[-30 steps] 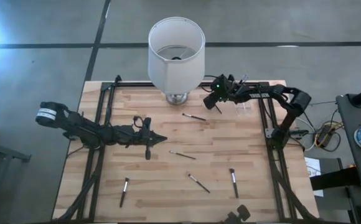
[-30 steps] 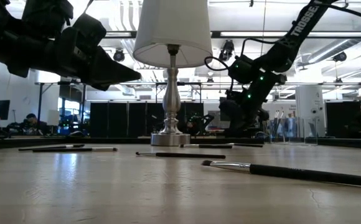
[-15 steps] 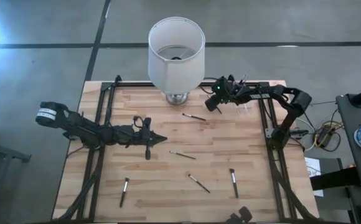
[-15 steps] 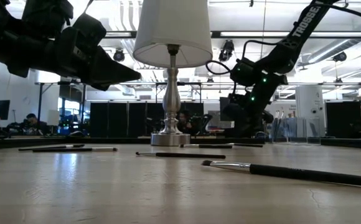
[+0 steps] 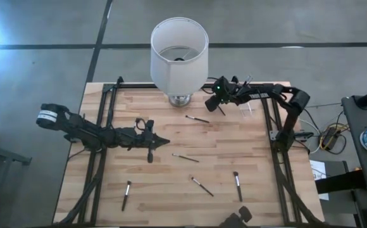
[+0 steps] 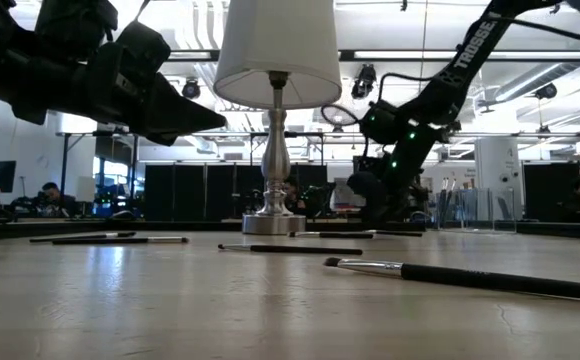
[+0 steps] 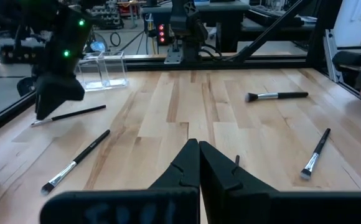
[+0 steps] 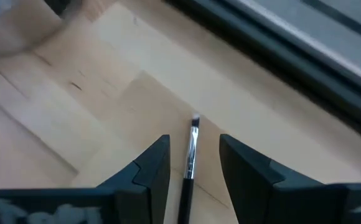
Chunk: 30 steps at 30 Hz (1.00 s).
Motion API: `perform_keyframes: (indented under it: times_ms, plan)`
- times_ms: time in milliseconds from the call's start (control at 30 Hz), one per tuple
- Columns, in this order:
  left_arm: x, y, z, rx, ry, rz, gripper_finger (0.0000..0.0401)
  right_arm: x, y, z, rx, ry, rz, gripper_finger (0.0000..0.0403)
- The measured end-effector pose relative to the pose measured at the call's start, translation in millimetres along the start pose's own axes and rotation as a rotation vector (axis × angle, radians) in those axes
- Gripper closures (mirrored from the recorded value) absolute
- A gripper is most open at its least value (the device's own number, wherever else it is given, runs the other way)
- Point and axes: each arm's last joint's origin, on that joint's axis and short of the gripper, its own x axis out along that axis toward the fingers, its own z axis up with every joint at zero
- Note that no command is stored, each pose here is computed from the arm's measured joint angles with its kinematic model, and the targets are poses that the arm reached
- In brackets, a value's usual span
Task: Put items in baskets/containers
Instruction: Put the eyeshadow brush into the transparent organizer
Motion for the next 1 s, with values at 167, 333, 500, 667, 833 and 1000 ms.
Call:
perform_keyframes:
  times_ms: [167,333,500,667,833,1000]
  plan:
    - [0.0,0.0,0.0,-0.002,0.0,-0.002,0.0401,12.2,-0.7,2.5,-0.018,0.055,-0.029,0.0268]
    - [0.0,-0.2,-0.1,-0.003,0.001,-0.007,0.0401,13.5,-0.3,3.6,-0.02,0.06,-0.023,0.0276]
    - [0.0,-0.2,0.0,-0.005,0.0,-0.008,0.0401,13.3,-0.1,2.8,-0.026,0.073,-0.019,0.0329]
    - [0.0,-0.2,0.0,-0.005,0.0,-0.008,0.0401,11.9,-0.3,2.7,-0.046,0.08,-0.014,0.0386]
    - [0.0,-0.2,0.0,-0.005,0.0,-0.008,0.0401,5.8,-0.3,2.8,-0.055,0.085,0.001,0.0392]
    - [0.0,-0.3,-0.1,-0.007,0.001,-0.008,0.0401,-12.5,1.2,2.9,-0.057,0.031,0.016,0.0395]
